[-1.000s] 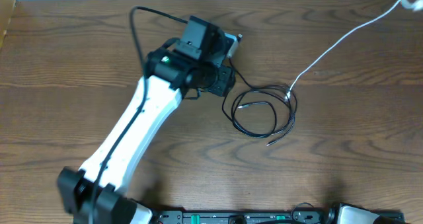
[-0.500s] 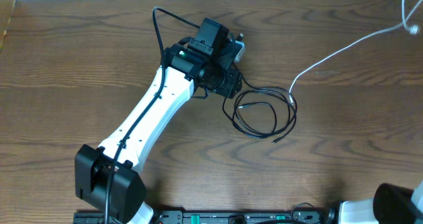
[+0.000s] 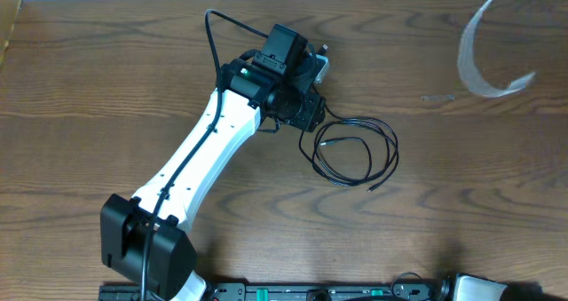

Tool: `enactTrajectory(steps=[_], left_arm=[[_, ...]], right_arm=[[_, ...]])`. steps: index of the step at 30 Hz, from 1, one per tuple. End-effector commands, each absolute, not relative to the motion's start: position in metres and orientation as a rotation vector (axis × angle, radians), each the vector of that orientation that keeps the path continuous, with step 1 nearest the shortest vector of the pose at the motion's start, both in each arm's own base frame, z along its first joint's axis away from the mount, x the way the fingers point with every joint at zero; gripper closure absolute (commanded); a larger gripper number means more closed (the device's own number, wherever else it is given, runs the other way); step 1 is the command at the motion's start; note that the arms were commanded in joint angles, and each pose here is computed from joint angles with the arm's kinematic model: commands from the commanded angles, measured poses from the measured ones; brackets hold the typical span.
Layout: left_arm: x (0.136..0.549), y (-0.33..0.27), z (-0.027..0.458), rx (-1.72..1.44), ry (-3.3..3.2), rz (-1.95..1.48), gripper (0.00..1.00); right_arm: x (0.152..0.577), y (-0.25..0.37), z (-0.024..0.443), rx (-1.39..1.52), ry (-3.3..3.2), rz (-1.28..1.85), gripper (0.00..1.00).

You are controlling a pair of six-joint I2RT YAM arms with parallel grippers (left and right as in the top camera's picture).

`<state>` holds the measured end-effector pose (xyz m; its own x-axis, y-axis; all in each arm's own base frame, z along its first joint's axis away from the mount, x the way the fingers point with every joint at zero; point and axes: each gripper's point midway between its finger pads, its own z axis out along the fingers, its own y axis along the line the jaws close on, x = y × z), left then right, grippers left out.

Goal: Untangle cables

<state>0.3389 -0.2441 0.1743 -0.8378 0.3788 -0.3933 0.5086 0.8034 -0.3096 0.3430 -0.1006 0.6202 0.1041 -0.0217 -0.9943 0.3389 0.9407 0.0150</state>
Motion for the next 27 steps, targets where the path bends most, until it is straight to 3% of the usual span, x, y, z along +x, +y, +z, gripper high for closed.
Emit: enactTrajectory(steps=[1, 7, 16, 21, 27], left_arm=[[0.337, -0.246, 0.181, 0.685, 2.661, -0.611, 0.50], [0.337, -0.246, 0.181, 0.685, 2.661, -0.611, 0.50], [0.337, -0.246, 0.181, 0.685, 2.661, -0.611, 0.50], [0.337, -0.246, 0.181, 0.685, 2.660, -0.610, 0.50], [0.337, -0.246, 0.181, 0.685, 2.660, -0.610, 0.50]], right_arm=[[0.326, -0.106, 0.626, 0.268, 1.440, -0.350, 0.99], [0.335, -0.102, 0.587, 0.270, 1.596, -0.303, 0.99], [0.413, -0.119, 0.508, 0.302, 1.817, -0.272, 0.99], [0.463, -0.136, 0.507, 0.306, 1.733, -0.282, 0.99], [0.488, -0.171, 0.531, 0.371, 1.549, -0.289, 0.99]])
